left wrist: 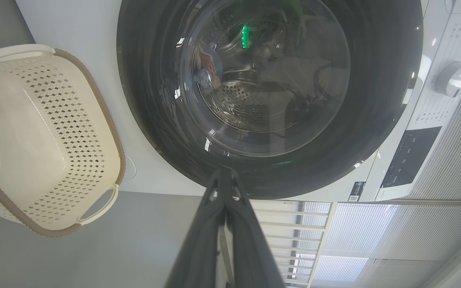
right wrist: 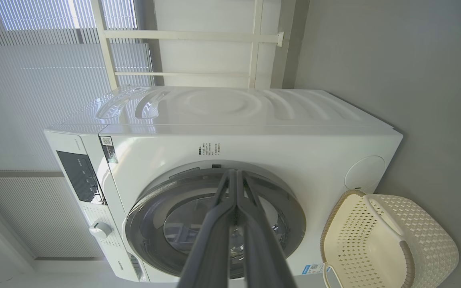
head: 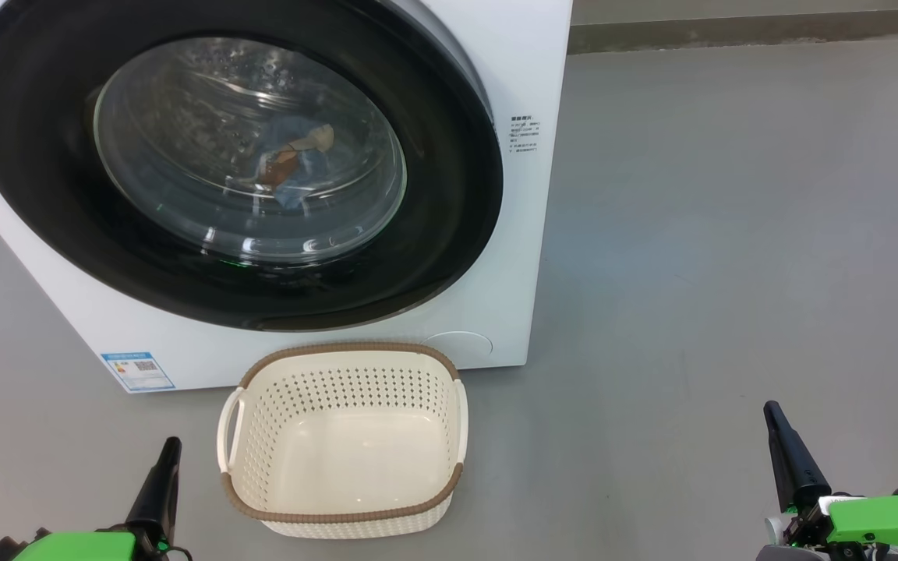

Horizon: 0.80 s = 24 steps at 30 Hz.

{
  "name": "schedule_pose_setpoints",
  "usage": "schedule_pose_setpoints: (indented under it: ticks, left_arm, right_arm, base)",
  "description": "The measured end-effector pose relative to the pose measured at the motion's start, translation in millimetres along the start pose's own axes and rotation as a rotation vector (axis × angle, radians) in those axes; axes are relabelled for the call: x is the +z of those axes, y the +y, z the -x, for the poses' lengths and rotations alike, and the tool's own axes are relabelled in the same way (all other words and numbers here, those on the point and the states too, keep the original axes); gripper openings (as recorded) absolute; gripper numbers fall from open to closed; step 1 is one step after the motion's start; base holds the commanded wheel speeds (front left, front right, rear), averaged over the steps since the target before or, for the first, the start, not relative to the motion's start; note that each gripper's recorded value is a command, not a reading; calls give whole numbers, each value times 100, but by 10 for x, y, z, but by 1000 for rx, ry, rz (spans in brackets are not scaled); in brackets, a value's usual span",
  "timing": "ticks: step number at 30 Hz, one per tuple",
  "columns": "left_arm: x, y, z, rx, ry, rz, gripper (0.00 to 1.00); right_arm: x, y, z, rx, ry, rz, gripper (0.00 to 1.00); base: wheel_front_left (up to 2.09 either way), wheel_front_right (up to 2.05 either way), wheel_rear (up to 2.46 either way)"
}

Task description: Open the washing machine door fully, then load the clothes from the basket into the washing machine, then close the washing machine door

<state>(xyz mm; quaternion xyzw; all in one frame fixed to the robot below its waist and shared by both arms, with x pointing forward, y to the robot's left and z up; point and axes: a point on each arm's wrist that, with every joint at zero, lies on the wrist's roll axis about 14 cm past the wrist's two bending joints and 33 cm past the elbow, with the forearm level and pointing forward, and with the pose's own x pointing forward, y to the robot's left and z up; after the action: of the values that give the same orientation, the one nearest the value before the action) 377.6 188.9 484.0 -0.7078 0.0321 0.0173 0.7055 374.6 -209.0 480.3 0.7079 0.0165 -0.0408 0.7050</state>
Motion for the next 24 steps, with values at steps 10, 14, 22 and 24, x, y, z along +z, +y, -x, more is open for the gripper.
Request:
schedule_pose_setpoints:
  ticks: [10,14,22,24]
  left_arm:
    - [0,0,0,0,0,0,0]
    - [0,0,0,0,0,0,0]
    - [0,0,0,0,0,0,0]
    - [0,0,0,0,0,0,0]
  right_arm:
    - [0,0,0,0,0,0,0]
    - [0,0,0,0,0,0,0]
    - [0,0,0,0,0,0,0]
    - [0,0,0,0,0,0,0]
  base:
    - [0,0,0]
    - [0,0,0]
    - [0,0,0]
    - [0,0,0]
